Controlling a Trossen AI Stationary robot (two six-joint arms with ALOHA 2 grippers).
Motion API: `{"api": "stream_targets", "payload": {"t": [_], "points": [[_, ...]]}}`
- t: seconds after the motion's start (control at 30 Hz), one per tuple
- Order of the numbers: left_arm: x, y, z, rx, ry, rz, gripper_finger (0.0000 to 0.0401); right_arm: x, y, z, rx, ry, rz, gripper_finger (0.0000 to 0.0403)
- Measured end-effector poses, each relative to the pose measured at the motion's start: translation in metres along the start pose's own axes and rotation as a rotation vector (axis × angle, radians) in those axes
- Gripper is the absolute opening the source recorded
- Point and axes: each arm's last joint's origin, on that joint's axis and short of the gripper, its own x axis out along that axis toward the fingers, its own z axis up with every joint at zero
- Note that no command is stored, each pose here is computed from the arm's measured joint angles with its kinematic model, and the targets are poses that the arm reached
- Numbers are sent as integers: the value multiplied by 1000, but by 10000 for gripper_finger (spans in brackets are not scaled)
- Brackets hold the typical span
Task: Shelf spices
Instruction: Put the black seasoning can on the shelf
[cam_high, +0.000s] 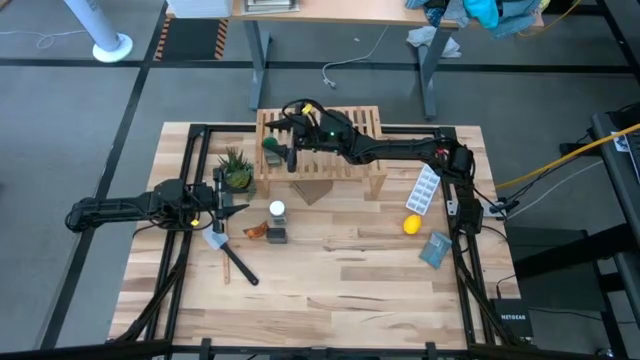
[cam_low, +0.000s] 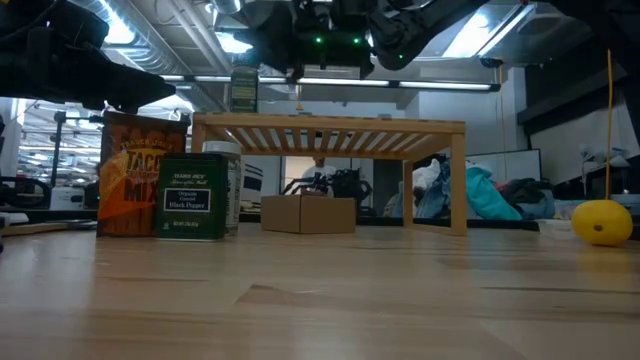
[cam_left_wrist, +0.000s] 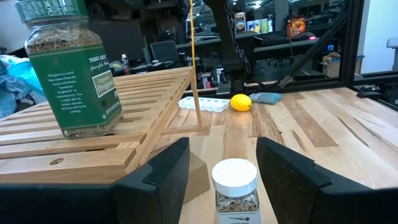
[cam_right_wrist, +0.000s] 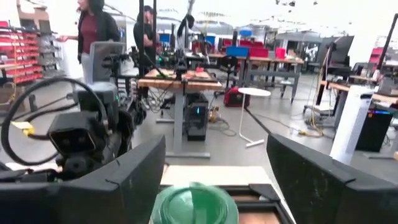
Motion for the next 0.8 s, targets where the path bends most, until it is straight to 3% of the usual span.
{"api": "stream_targets", "payload": {"t": [0.2,0.4,0.6,0.8], "points": [[0,0,0,0,0,0,180,-4,2,12,60,-15,58,286],[0,0,0,0,1,-1,180,-14,18,25,176,121,311,286],[0,0,0,0,0,-1,180,-15,77,11,146,373,414,286],[0,0,0,-3,0,-2,180,-26,143,-9,-17,668,312,286]]}}
